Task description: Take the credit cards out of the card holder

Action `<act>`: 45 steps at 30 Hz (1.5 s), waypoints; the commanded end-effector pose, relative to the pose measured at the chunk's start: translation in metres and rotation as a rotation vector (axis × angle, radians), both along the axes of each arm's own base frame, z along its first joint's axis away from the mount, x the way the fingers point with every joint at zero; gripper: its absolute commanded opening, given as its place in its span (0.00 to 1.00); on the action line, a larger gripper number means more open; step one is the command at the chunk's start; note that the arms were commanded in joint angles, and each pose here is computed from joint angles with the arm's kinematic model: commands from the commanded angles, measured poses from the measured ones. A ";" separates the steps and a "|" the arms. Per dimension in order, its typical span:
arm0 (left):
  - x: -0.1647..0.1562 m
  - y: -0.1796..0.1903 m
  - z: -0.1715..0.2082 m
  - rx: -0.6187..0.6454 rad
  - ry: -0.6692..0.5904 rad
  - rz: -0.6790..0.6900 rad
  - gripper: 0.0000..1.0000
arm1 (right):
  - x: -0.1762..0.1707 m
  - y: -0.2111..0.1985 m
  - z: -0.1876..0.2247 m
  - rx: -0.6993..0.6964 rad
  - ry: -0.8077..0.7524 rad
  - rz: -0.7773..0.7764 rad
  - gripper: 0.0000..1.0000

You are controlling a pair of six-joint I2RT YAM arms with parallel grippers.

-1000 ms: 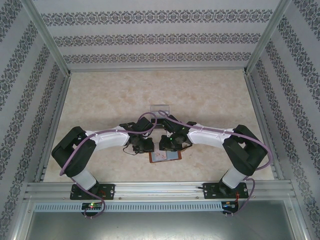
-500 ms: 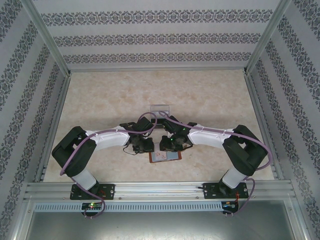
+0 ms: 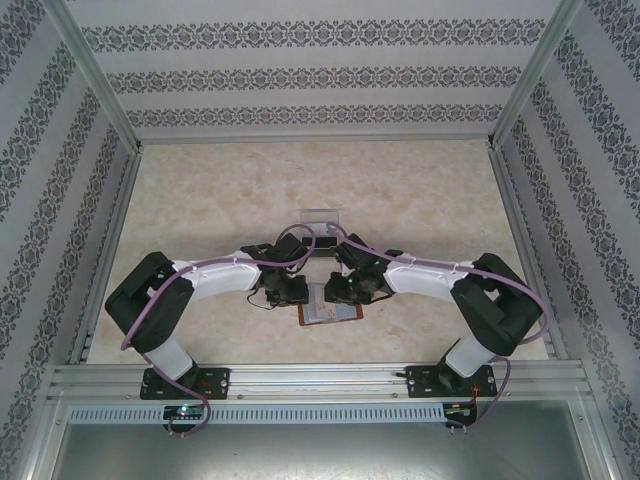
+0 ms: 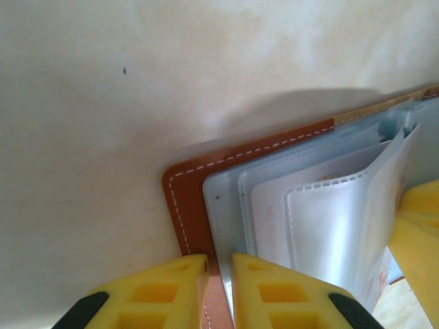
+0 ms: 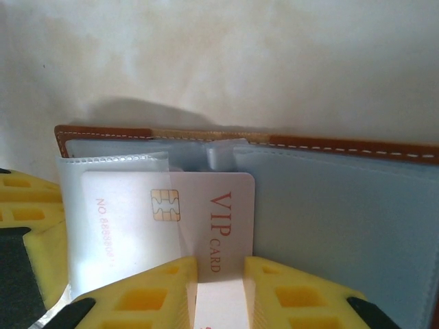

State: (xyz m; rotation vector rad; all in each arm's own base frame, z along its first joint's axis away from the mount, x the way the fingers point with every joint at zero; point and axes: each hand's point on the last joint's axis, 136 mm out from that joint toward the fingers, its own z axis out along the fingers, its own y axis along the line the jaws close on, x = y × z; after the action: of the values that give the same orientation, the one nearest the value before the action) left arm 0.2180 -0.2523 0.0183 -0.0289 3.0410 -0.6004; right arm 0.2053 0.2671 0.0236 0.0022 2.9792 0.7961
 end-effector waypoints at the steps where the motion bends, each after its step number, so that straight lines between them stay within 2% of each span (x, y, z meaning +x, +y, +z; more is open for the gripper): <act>1: -0.014 0.030 -0.021 0.165 0.039 -0.005 0.19 | 0.002 0.002 0.010 0.050 -0.021 -0.018 0.26; 10: -0.004 0.022 0.018 0.119 -0.028 0.004 0.19 | 0.005 -0.002 0.025 0.081 -0.042 -0.032 0.27; 17: -0.002 0.007 0.032 0.075 -0.043 -0.008 0.21 | 0.005 -0.003 0.025 0.082 -0.037 -0.033 0.27; 22: -0.005 0.001 0.021 0.087 -0.019 -0.030 0.25 | 0.004 -0.003 0.023 0.082 -0.025 -0.031 0.27; 31: -0.015 0.014 -0.012 0.181 0.035 -0.048 0.25 | 0.001 0.003 0.013 0.107 0.009 -0.017 0.27; 45: -0.021 0.018 -0.024 0.202 0.062 -0.055 0.24 | 0.000 0.014 0.000 0.200 0.037 -0.017 0.25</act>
State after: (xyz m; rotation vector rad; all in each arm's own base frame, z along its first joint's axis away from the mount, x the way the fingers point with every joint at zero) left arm 0.2152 -0.2503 0.0207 0.0027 3.0770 -0.4420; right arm 0.2048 0.2781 0.0250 0.0416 2.9317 1.0394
